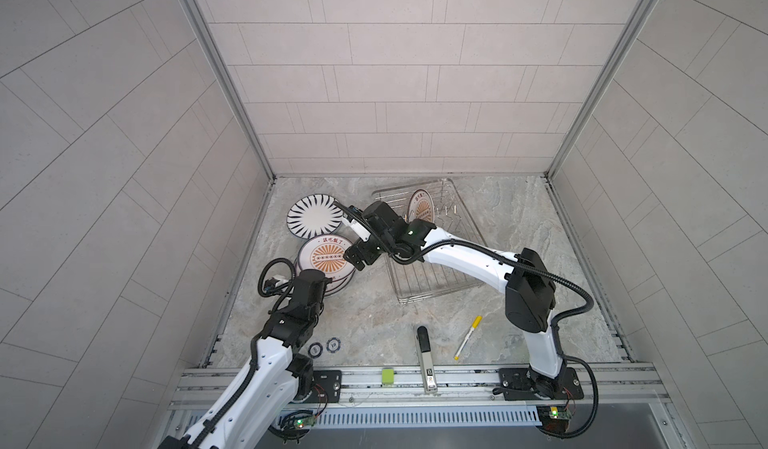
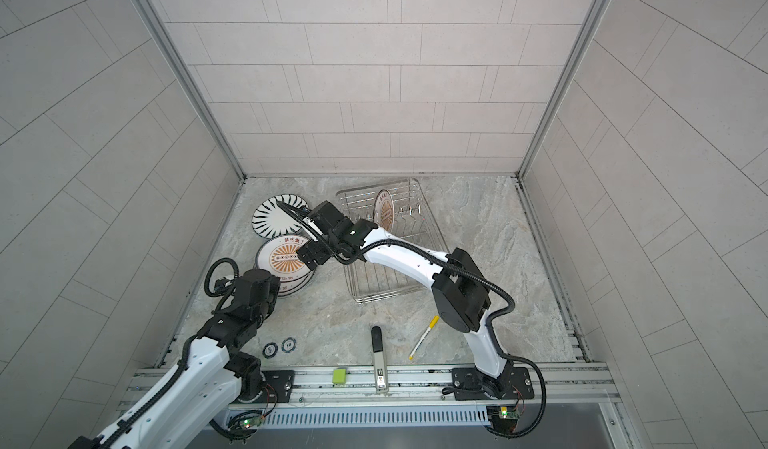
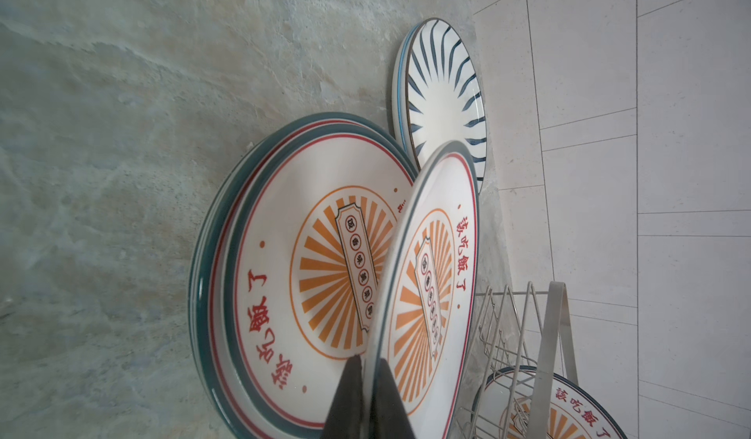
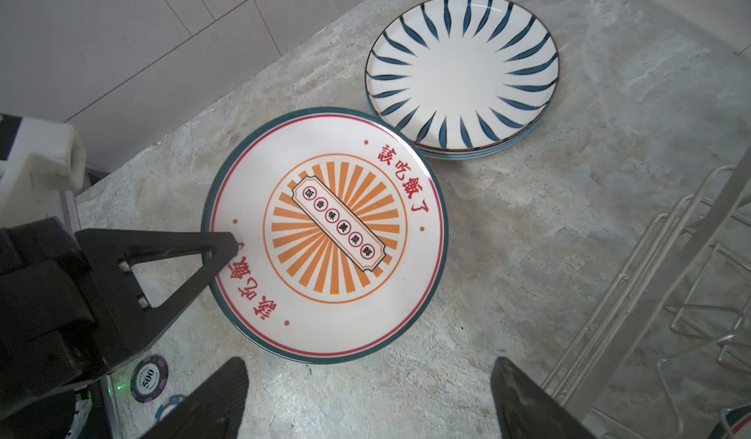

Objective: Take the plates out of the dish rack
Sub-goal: 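Lower the plate flat onto the sunburst stack and open the left gripper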

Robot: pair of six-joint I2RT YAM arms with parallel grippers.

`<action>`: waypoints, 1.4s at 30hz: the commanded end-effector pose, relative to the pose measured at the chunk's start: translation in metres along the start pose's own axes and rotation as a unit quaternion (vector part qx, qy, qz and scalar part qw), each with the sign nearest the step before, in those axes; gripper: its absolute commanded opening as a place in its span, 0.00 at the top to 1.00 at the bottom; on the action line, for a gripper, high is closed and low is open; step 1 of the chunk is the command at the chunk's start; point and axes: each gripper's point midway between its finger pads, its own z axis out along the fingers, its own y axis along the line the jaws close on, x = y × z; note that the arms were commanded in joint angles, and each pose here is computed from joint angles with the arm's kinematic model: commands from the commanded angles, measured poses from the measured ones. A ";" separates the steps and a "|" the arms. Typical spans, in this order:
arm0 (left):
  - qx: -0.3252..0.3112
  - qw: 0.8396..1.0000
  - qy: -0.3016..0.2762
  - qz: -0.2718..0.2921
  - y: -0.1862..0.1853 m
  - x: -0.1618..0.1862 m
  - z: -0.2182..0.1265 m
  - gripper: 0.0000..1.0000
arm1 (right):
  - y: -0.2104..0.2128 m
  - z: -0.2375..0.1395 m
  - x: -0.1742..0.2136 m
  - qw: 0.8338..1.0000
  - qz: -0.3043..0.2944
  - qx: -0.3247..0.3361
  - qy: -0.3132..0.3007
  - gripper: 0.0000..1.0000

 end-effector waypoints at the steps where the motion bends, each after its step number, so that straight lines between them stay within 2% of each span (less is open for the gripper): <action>1: 0.014 0.999 -0.028 -0.022 -0.010 -0.012 -0.001 1.00 | 0.005 0.007 0.003 1.000 -0.014 -0.004 0.011 0.05; 10: -0.017 0.999 -0.035 -0.021 0.006 -0.014 0.007 1.00 | 0.003 0.018 0.004 1.000 -0.011 -0.001 0.018 0.05; 17: -0.020 0.999 -0.023 -0.031 0.008 -0.011 0.010 0.99 | -0.001 0.026 0.006 1.000 -0.011 0.010 0.026 0.05; 22: -0.041 0.999 -0.014 -0.025 0.023 -0.006 0.013 0.98 | -0.001 0.028 0.004 0.999 -0.013 0.014 0.030 0.06; 29: -0.053 0.998 -0.005 -0.023 0.030 -0.002 0.015 0.82 | -0.001 0.029 0.005 0.999 -0.014 0.019 0.031 0.06; 37: -0.067 0.998 -0.008 -0.017 0.041 0.000 0.018 0.73 | -0.003 0.028 0.007 0.999 -0.015 0.028 0.036 0.07; 42: -0.069 0.997 -0.016 -0.012 0.043 -0.003 0.018 0.52 | -0.003 0.026 0.006 0.999 -0.017 0.033 0.035 0.07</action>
